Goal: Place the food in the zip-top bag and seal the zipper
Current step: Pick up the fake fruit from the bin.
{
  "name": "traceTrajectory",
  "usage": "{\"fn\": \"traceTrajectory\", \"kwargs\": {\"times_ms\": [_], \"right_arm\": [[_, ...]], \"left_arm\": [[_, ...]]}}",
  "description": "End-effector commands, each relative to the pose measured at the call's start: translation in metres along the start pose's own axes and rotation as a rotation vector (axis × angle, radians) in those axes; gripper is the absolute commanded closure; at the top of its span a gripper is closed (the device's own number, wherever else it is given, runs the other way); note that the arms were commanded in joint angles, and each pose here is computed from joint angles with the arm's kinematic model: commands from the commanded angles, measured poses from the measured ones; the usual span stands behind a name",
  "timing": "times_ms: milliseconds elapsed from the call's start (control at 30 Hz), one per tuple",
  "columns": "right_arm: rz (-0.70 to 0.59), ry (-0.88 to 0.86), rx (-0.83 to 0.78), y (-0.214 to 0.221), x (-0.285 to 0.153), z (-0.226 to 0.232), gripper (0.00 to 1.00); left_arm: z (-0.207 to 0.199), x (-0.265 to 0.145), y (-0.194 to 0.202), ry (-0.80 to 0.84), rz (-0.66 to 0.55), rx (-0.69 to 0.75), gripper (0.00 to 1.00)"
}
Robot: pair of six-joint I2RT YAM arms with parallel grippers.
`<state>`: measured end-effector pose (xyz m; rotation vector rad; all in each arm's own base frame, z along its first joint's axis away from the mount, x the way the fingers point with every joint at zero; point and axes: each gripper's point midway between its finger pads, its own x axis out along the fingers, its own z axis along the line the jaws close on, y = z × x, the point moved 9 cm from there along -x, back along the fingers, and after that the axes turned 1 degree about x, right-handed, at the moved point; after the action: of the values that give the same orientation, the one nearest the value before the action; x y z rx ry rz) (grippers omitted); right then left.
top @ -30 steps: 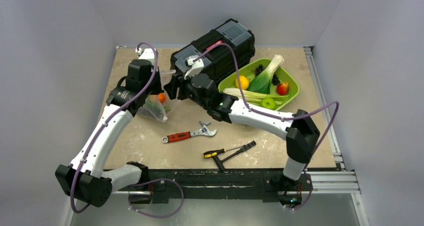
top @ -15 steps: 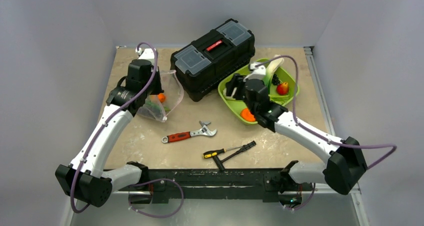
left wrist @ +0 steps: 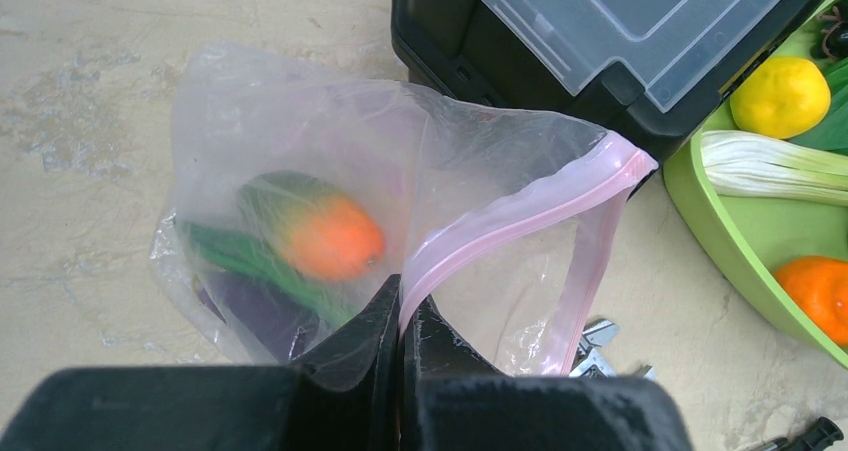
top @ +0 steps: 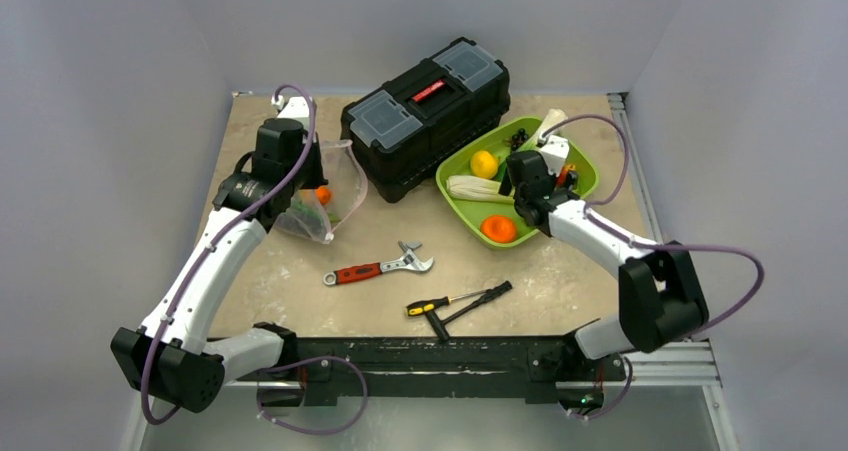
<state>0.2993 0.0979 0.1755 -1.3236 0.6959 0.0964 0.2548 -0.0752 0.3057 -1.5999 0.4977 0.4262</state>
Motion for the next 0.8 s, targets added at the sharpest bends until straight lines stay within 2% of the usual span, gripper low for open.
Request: {"fn": "traceTrajectory", "kwargs": {"times_ms": [0,167,467,600,767], "right_arm": [[0.035,0.107,-0.15,0.003,0.021,-0.001,0.01],[0.117,0.163,-0.222,0.021,0.037,0.001,0.02],[0.099,0.251,-0.268,0.033,0.047,-0.007,0.12],[0.129,0.241,-0.274,0.037,0.053,-0.002,0.36],[0.113,0.228,-0.245,0.027,0.048,0.002,0.55]], "left_arm": [[-0.001,0.001,-0.005,-0.004,-0.029,-0.011,1.0],[-0.001,0.002,-0.004,-0.007,-0.022,-0.009,1.0],[-0.002,0.008,-0.001,-0.012,-0.011,-0.001,1.0],[-0.001,0.008,-0.003,-0.026,0.01,0.009,1.0],[0.0,0.004,-0.004,-0.021,-0.021,0.003,1.0]]}}
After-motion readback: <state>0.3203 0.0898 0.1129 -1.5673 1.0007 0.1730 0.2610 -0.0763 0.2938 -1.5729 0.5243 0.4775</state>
